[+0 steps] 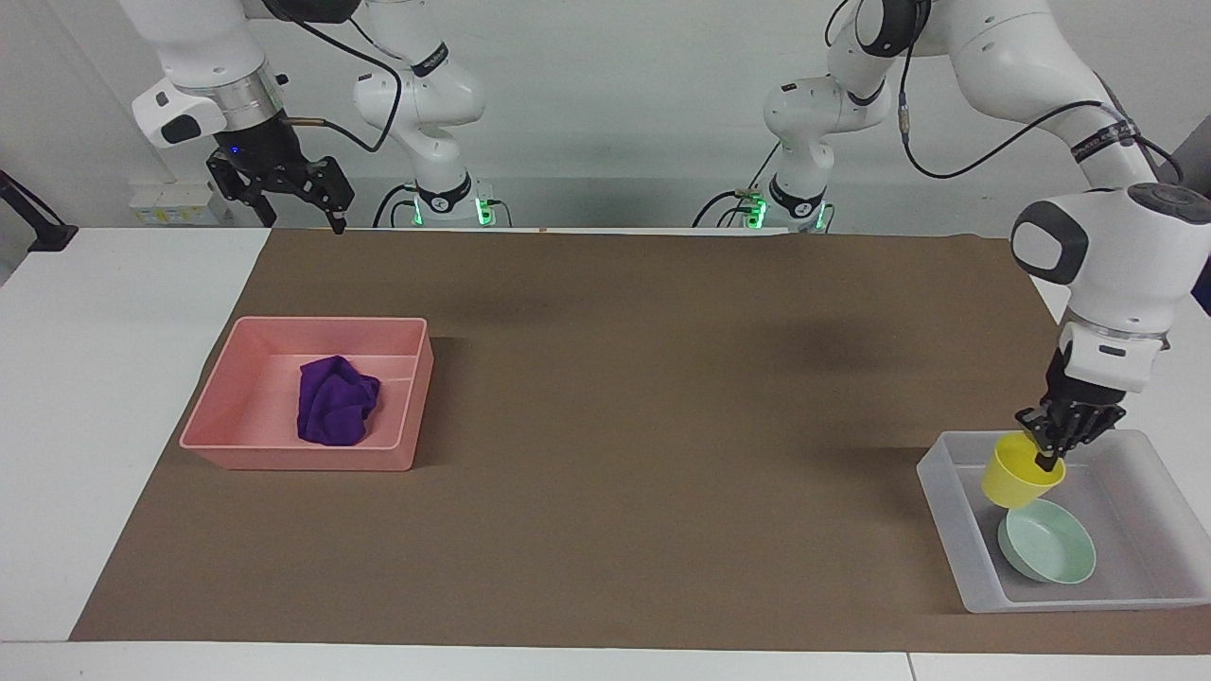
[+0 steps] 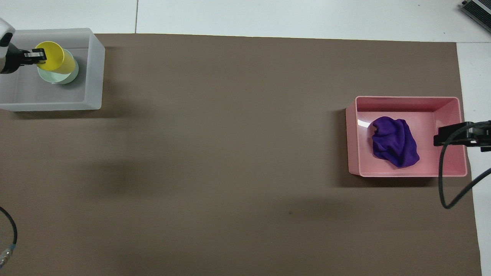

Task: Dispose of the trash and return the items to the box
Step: 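Grasp the yellow cup and carry it into the white box, then lower the yellow cup into the green bowl and open the left gripper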

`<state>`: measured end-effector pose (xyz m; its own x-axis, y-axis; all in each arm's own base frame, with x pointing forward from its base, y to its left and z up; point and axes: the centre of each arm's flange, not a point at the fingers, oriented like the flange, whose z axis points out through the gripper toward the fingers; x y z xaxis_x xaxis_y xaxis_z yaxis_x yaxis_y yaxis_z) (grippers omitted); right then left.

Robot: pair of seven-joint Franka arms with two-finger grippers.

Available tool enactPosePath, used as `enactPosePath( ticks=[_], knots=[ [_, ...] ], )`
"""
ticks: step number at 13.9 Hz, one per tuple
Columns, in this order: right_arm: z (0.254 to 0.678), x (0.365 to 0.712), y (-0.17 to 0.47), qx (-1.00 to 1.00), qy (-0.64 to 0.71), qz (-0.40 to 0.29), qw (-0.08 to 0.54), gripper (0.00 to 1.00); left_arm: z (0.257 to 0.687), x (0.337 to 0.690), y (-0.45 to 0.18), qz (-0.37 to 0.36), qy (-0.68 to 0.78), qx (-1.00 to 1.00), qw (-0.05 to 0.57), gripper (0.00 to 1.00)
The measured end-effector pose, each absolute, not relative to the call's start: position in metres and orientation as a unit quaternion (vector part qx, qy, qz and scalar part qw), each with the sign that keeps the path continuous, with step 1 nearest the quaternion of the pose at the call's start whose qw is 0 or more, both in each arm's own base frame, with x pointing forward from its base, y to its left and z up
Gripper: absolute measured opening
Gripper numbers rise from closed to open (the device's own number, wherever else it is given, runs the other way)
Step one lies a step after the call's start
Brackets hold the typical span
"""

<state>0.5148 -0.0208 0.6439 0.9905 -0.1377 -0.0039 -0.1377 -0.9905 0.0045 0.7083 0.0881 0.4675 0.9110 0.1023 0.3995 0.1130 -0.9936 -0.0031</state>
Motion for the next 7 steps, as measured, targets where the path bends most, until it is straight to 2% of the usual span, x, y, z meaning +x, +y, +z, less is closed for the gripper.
enactPosePath(
  ticks=[4,7],
  knots=[
    [0.644,0.515,-0.021,0.998,-0.069,-0.002,0.002,1.0,0.432,0.74,0.133,-0.202,-0.073,-0.976,0.016,0.04],
    [0.644,0.515,-0.021,0.998,-0.069,-0.002,0.002,1.0,0.407,0.747,0.149,-0.193,-0.082,-0.978,0.014,0.04]
  ],
)
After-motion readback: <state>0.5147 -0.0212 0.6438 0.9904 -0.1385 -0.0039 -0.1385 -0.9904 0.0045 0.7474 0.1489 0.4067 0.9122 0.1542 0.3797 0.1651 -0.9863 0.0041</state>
